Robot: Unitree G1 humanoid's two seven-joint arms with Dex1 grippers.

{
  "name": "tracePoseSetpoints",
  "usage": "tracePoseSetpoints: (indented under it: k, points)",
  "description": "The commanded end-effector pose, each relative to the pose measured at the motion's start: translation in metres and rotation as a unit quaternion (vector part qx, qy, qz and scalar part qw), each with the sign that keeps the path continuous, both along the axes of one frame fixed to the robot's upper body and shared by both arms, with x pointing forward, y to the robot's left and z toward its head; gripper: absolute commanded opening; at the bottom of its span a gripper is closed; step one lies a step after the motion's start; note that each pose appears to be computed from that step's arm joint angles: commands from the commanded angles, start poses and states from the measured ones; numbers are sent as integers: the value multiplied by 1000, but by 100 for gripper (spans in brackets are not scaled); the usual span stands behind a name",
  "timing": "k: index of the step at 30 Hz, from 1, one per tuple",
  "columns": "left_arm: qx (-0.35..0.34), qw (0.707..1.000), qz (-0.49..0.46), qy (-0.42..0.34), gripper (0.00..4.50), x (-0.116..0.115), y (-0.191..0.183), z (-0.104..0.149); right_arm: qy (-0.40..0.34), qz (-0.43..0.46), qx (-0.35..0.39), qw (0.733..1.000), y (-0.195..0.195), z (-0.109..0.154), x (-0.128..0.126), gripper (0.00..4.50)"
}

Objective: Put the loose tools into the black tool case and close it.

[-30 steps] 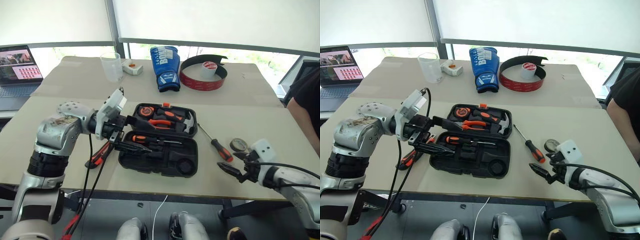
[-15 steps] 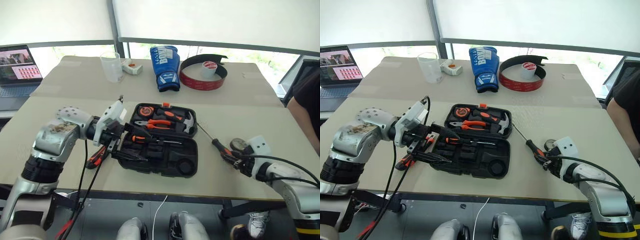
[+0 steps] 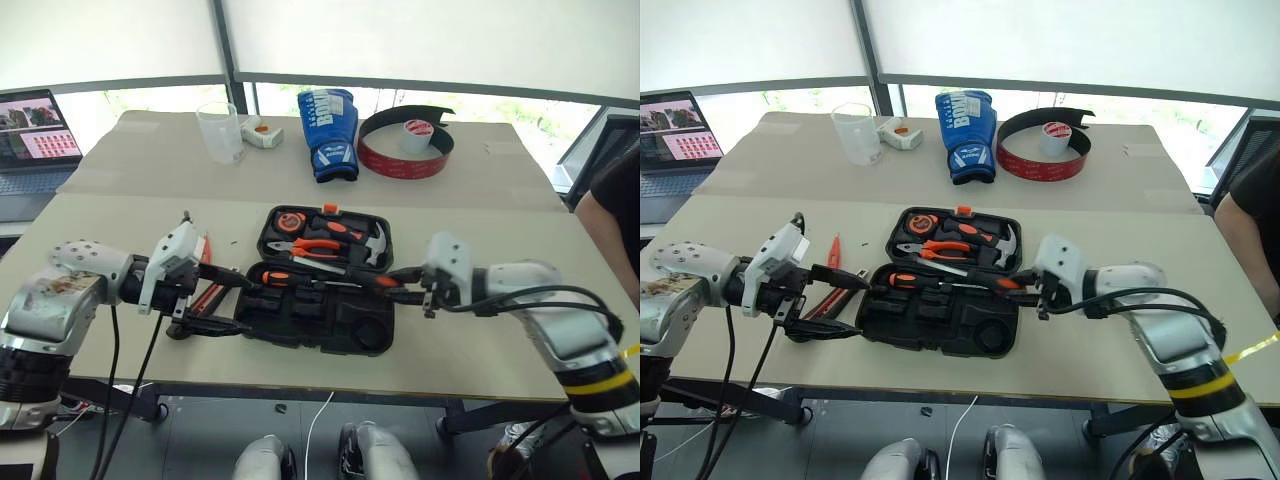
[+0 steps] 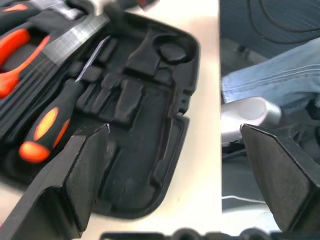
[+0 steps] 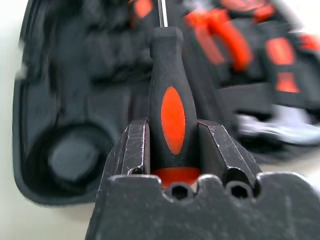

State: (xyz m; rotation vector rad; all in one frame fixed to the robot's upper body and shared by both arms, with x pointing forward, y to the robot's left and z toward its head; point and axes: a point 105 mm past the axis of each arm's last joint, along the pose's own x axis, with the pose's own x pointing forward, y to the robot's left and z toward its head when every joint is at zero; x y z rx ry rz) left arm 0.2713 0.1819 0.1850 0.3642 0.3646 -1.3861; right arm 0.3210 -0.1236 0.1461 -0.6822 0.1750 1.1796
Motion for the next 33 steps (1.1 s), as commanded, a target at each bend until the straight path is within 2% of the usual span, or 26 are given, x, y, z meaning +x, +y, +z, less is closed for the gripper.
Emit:
tracePoseSetpoints:
  k: [1, 7, 14, 16, 22, 27, 33]
  points:
    - [0, 1000, 5, -25, 450, 1, 2, 9, -52, 29, -23, 998, 5, 10, 8, 100]
    - [-4, 1000, 8, -27, 450, 1, 0, 11, -70, 44, -45, 996, 6, 6, 15, 100]
    - [-8, 999, 13, -35, 450, 3, -3, 10, -44, 31, -39, 998, 17, -1, 16, 100]
    - [-9, 999, 13, -37, 450, 5, -5, 10, -53, 36, -48, 997, 18, -1, 15, 201]
    - [-10, 999, 13, -41, 450, 9, -6, 12, -42, 33, -7, 999, 28, 11, 8, 400]
    - [-9, 999, 11, -44, 450, 11, -8, 12, -26, 20, 30, 999, 35, 21, 8, 400]
    - [-10, 999, 8, -48, 450, 14, -10, 14, 3, 17, 4, 1000, 32, 4, 4, 400]
